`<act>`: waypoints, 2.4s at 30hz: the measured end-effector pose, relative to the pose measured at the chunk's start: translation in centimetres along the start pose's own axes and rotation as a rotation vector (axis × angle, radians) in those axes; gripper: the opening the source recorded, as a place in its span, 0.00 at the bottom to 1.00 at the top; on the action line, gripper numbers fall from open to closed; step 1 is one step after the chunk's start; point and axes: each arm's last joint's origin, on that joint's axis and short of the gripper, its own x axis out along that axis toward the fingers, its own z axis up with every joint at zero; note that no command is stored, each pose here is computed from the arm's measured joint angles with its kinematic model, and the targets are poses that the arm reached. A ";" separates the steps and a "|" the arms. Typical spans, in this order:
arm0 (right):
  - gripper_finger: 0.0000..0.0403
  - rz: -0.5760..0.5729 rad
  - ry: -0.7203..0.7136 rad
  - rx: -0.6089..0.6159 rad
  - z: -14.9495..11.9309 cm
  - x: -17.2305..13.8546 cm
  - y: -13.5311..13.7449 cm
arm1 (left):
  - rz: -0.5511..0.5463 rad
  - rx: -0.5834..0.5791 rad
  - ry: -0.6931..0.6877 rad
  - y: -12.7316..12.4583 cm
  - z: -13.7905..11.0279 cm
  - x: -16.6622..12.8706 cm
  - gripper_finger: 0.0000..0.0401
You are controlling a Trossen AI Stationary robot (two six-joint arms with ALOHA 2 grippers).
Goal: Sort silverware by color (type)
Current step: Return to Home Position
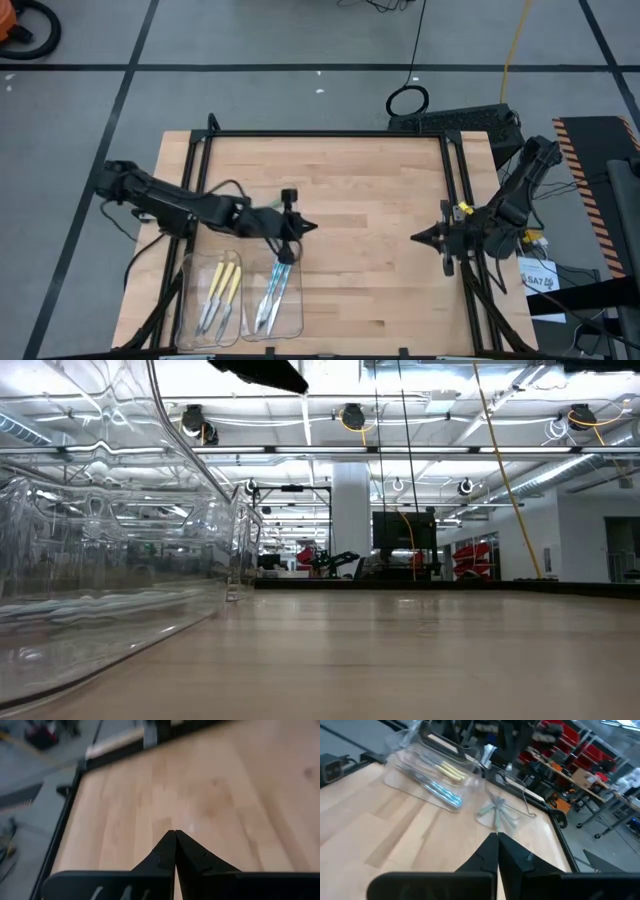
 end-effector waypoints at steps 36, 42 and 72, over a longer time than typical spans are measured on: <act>0.00 0.008 -0.305 0.214 -9.0 2.7 -0.9 | -0.026 -0.154 -0.287 5.4 -11.7 1.1 0.01; 0.00 -0.009 -0.302 0.229 -9.3 3.1 -1.6 | -0.042 -0.183 -0.278 6.1 -12.1 1.2 0.01; 0.00 -0.063 -0.241 0.193 -9.9 3.5 -2.1 | 0.098 -0.409 -0.431 0.9 -21.5 -5.8 0.01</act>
